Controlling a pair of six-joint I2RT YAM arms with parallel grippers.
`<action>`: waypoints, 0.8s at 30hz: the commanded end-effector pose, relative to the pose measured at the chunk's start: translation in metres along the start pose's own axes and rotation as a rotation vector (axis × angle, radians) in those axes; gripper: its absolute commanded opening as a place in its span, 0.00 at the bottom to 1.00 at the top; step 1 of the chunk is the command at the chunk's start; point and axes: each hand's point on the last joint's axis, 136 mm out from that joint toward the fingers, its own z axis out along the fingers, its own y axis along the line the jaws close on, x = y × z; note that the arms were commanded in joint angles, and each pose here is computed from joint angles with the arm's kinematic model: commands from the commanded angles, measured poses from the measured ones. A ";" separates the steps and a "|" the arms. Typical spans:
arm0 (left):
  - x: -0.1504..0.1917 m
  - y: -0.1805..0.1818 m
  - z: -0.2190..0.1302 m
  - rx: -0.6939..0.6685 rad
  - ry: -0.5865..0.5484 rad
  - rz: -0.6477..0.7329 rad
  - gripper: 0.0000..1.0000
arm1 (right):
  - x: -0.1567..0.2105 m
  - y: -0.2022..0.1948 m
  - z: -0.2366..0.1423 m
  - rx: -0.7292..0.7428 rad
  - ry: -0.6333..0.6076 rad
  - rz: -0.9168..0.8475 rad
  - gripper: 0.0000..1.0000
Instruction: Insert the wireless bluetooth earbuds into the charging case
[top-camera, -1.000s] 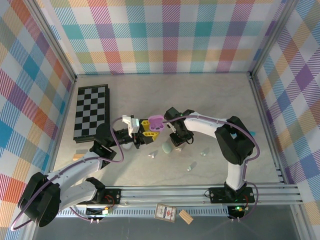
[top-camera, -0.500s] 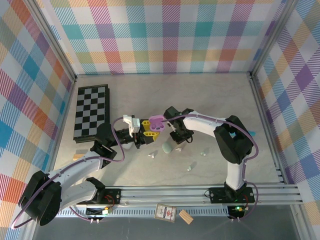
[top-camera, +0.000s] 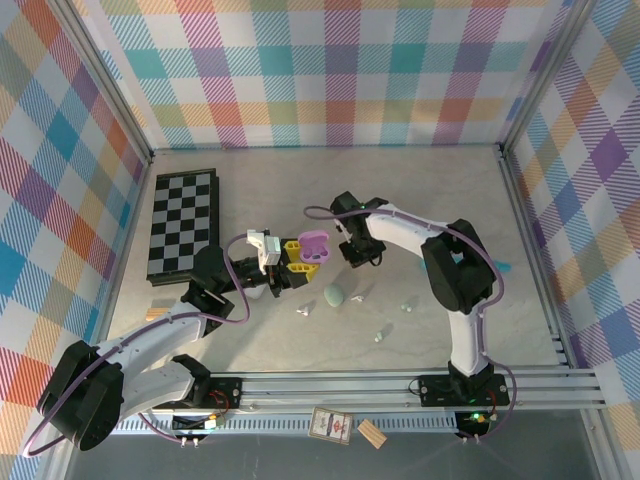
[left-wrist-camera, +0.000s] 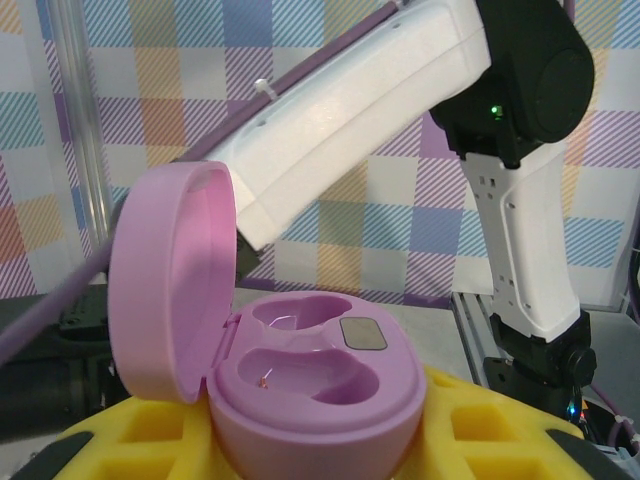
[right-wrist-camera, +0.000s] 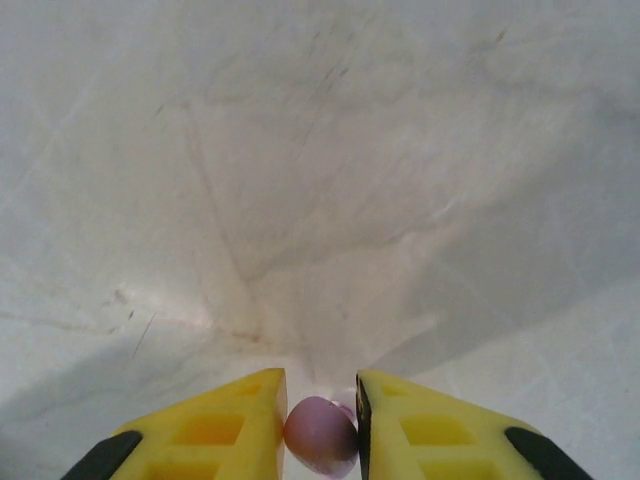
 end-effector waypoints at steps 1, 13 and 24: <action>-0.008 0.004 0.000 -0.006 -0.013 0.036 0.32 | 0.003 -0.003 -0.003 -0.059 0.064 0.050 0.25; -0.004 0.005 0.001 -0.007 -0.008 0.029 0.32 | -0.005 -0.020 0.009 -0.120 0.143 0.223 0.28; -0.001 0.007 0.002 -0.007 -0.003 0.023 0.32 | -0.016 -0.018 0.007 -0.144 0.094 0.207 0.40</action>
